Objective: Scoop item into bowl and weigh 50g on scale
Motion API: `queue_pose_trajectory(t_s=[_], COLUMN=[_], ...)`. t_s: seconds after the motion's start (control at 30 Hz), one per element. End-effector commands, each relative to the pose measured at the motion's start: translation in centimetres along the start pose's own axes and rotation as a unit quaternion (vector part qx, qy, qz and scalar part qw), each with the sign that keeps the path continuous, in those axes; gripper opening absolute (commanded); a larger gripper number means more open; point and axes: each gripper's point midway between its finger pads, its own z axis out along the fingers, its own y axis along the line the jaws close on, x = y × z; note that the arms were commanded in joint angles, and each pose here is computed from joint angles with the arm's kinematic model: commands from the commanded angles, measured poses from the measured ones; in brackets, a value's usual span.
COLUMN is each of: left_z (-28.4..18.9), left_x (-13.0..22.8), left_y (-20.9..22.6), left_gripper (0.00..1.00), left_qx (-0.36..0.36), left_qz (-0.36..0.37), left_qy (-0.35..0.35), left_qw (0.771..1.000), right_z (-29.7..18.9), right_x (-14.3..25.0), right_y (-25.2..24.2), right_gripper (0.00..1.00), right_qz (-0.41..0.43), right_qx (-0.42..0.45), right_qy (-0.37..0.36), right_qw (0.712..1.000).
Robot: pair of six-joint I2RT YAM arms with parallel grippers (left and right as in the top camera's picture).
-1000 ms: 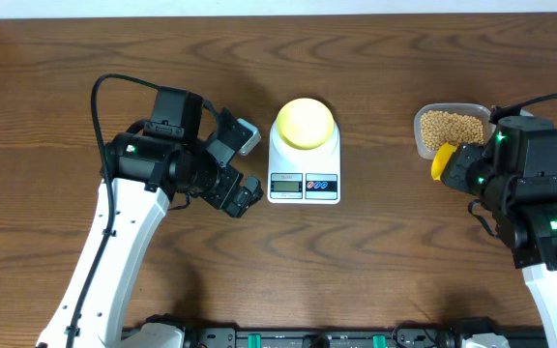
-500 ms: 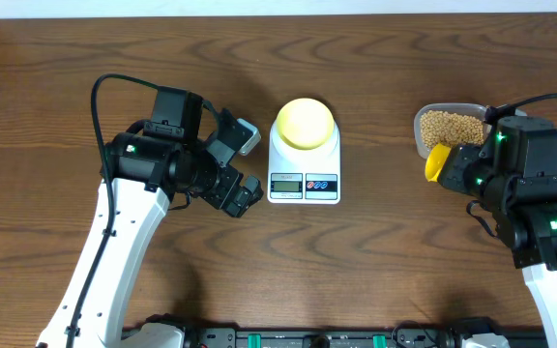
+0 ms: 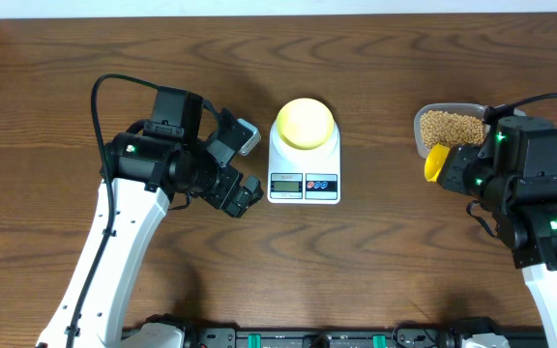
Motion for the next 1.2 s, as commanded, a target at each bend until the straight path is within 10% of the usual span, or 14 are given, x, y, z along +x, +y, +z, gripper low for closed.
queue_pose_trajectory(t_s=[0.0, 0.63, 1.17], left_z=[0.1, 0.6, 9.5], left_x=[0.3, -5.8, -6.0], left_y=[0.2, 0.8, -2.5], left_gripper=[0.98, 0.98, 0.98], left_qx=[-0.003, 0.016, 0.077], left_qz=[0.003, 0.002, 0.009], left_qy=[0.005, -0.110, -0.021], left_qw=[1.000, 0.994, 0.997], right_z=[-0.3, -0.3, -0.4], right_x=[-0.6, -0.7, -1.2], right_y=[0.0, -0.2, 0.0], right_gripper=[0.01, 0.01, 0.01], right_qz=[-0.016, -0.049, -0.049], right_qx=[0.000, 0.009, 0.005], right_qy=[-0.007, -0.012, -0.022], right_qw=[1.000, 0.999, 0.999])
